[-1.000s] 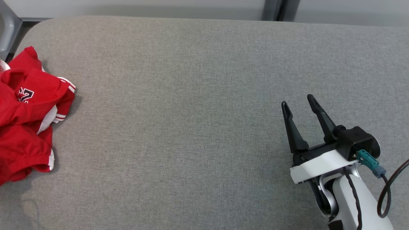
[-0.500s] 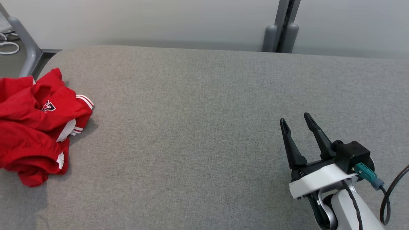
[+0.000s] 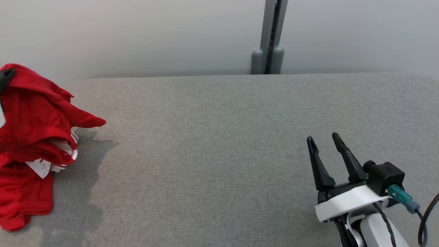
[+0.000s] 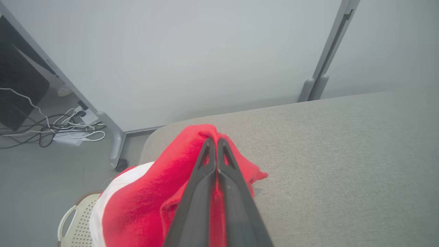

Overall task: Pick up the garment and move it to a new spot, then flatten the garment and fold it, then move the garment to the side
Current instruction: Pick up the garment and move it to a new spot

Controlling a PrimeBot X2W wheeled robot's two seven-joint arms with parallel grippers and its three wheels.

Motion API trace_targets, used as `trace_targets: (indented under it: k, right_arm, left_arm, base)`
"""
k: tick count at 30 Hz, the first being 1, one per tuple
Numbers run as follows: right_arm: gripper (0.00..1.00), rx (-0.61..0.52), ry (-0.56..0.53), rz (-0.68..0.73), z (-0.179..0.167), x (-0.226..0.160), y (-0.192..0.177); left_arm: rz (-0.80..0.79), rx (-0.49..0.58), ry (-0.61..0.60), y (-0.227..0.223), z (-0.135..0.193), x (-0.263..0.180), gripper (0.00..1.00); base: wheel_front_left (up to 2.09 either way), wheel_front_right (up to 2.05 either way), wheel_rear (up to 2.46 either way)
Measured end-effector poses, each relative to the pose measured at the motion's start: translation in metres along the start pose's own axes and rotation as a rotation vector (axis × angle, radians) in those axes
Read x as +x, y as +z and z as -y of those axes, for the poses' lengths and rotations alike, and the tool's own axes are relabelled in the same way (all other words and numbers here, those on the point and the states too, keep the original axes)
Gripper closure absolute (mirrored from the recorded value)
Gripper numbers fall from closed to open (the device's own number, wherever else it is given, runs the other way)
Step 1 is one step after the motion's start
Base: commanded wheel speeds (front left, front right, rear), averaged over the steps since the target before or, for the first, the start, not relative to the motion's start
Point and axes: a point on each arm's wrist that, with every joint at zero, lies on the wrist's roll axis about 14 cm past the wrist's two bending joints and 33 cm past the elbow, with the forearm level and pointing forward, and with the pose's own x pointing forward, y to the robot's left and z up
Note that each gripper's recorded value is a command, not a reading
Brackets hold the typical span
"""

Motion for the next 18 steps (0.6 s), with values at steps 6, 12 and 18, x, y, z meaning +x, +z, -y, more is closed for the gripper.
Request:
trace_targets:
  k: [6,12,18]
  right_arm:
    - [0.0,-0.016,-0.084,0.025,0.025,-0.021,0.012]
    - [0.0,-0.033,-0.168,0.059,0.048,-0.043,0.026]
    - [0.0,-0.047,-0.237,0.087,0.067,-0.062,0.037]
  left_arm:
    - [0.067,0.11,-0.191,0.035,0.078,0.014,1.0]
    - [0.159,0.199,-0.458,0.063,0.184,0.009,1.0]
    - [0.276,0.221,-0.812,0.087,0.3,-0.034,1.0]
  base:
    - [0.0,0.0,0.0]
    - [0.0,0.0,0.0]
    - [0.0,0.0,0.0]
